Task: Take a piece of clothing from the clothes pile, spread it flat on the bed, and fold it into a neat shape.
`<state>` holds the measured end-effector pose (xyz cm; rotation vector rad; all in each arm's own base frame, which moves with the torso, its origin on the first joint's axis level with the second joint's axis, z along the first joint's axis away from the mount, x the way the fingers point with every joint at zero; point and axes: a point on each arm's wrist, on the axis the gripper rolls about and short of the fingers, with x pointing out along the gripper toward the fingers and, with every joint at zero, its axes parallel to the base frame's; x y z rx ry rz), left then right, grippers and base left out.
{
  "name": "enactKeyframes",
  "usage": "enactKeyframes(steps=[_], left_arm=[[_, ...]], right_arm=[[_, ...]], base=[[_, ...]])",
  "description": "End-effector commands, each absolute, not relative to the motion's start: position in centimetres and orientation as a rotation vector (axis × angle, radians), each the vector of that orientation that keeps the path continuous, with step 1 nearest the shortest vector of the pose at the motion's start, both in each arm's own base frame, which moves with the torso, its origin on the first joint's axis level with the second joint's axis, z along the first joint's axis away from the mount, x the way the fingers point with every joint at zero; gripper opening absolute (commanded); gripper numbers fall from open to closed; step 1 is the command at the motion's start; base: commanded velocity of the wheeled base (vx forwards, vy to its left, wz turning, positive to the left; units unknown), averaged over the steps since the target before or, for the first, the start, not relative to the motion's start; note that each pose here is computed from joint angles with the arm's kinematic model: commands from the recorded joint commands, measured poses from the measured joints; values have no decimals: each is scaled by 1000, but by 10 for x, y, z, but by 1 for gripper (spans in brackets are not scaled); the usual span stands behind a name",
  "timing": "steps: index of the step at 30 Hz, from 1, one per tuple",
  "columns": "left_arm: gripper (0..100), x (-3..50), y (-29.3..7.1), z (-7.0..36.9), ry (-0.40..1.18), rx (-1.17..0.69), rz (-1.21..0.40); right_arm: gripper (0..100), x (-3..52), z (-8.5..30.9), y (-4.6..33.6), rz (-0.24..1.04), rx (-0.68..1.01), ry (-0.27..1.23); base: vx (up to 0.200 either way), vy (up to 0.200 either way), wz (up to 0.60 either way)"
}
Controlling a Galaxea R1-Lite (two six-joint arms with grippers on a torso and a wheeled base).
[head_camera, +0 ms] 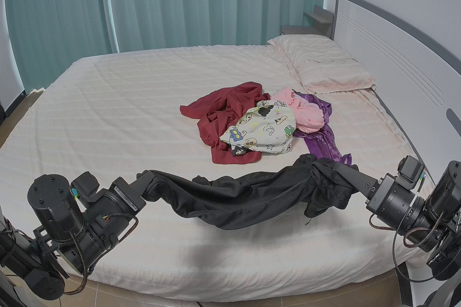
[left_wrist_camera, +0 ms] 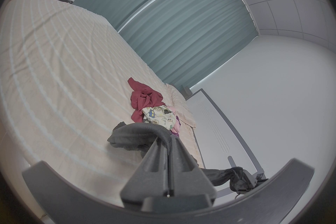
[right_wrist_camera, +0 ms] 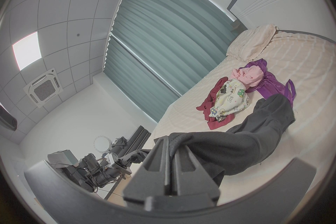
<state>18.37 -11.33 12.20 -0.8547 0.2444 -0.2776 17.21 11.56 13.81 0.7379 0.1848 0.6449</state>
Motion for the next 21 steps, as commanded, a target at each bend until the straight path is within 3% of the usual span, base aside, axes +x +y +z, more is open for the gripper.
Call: enactKeyframes(steps=[1, 21], left_arm=[[0, 186, -113, 119, 252, -851, -270], [0, 183, -111, 125, 226, -859, -279]], right_arm=[[0, 172, 138, 116, 647, 738, 183], [0, 173, 139, 116, 647, 738, 179]], base=[[0, 0, 0], [0, 200, 0]])
